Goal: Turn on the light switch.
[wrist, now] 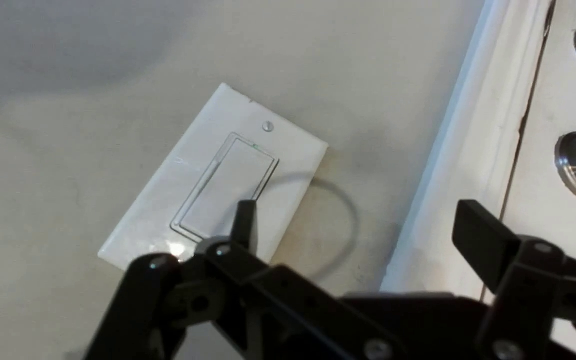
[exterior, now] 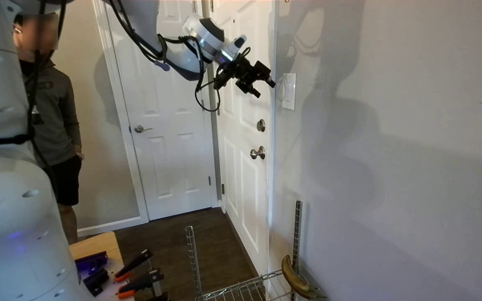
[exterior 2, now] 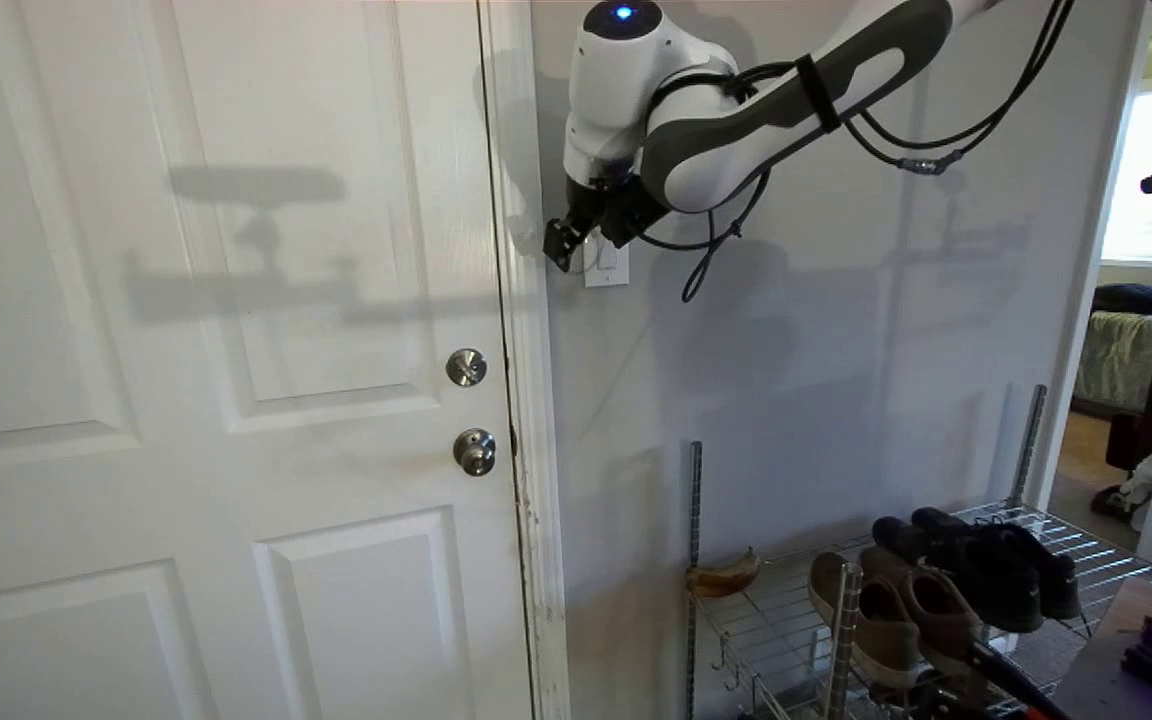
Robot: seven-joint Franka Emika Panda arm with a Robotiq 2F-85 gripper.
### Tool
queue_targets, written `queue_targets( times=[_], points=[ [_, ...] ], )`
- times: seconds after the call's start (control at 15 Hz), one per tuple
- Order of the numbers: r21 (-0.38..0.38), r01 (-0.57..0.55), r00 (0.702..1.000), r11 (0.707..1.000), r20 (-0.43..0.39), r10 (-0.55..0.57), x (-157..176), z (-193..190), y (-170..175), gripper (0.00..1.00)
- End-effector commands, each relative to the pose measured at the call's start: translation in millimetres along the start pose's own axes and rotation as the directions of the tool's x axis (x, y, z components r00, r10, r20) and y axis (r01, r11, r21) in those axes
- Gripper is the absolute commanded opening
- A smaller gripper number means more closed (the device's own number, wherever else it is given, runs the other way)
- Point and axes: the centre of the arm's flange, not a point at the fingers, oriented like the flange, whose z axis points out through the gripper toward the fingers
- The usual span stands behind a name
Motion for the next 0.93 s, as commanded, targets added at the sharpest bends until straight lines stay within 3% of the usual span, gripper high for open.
queue_targets(
  times=[0.0, 0.33, 0.53, 0.87],
  points=[
    [0.055, 0.087, 0.996, 0.995, 0.013, -0.088, 14, 7, 5, 1.00],
    [0.060, 0.152, 0.987, 0.987, 0.035, -0.154, 26, 9, 9, 1.00],
    [0.026, 0.176, 0.983, 0.984, 0.055, -0.177, 31, 11, 12, 1.00],
    [0.035, 0.135, 0.987, 0.990, 0.085, -0.138, 20, 20, 20, 1.00]
  ],
)
